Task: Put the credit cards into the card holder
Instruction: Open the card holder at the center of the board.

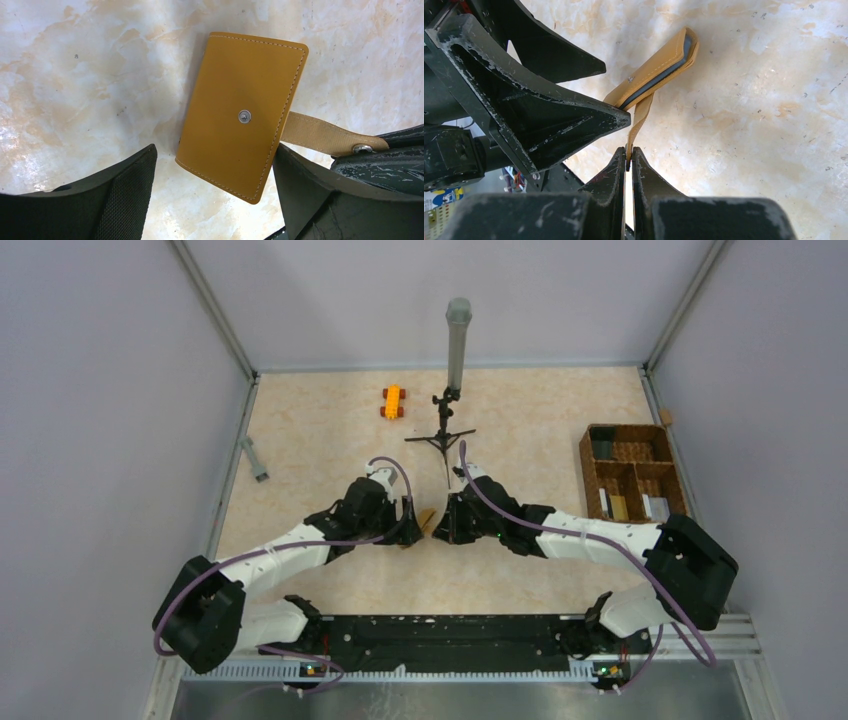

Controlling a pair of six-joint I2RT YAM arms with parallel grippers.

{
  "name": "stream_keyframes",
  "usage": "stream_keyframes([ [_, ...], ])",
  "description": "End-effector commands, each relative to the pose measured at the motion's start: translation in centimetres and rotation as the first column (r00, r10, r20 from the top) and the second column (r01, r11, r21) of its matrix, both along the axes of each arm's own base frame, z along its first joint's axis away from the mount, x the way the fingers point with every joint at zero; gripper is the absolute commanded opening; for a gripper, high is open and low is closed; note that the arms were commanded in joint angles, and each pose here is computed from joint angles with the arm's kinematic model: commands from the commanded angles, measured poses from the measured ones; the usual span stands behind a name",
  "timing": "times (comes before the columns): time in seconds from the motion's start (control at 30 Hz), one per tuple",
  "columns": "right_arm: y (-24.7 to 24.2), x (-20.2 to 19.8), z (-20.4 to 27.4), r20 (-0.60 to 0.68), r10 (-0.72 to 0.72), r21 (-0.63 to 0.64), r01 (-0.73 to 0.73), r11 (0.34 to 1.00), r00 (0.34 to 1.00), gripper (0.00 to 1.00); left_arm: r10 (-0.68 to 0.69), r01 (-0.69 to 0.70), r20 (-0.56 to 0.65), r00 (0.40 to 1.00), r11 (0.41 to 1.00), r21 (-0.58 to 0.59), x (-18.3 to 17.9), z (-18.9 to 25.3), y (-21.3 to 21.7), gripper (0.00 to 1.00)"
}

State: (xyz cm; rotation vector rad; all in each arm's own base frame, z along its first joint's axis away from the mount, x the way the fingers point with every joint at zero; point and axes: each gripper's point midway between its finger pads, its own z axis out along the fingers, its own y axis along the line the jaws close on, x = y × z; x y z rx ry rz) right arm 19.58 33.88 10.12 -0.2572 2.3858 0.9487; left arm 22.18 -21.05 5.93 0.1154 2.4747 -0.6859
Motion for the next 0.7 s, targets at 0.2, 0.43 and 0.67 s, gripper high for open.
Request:
stream_keyframes([
  [0.2, 0.4, 0.1, 1.3, 0.033, 0.012, 0.024, -0.013, 1.000, 0.999, 0.00, -0.014, 0.018, 0.068, 0.998, 0.998, -0.060, 0.8, 2.5, -0.9, 0.83],
  [0.43, 0.6, 0.0, 1.3, 0.029, 0.017, 0.026, -0.018, 1.000, 0.999, 0.00, -0.022, 0.026, 0.065, 0.998, 0.998, -0.061, 0.7, 2.4, -1.0, 0.84],
  [0.67, 0.5, 0.1, 1.2, 0.030, 0.015, 0.021, -0.016, 1.000, 0.999, 0.00, 0.017, -0.017, 0.060, 0.998, 1.000, -0.006, 1.1, 1.6, 0.0, 0.71],
])
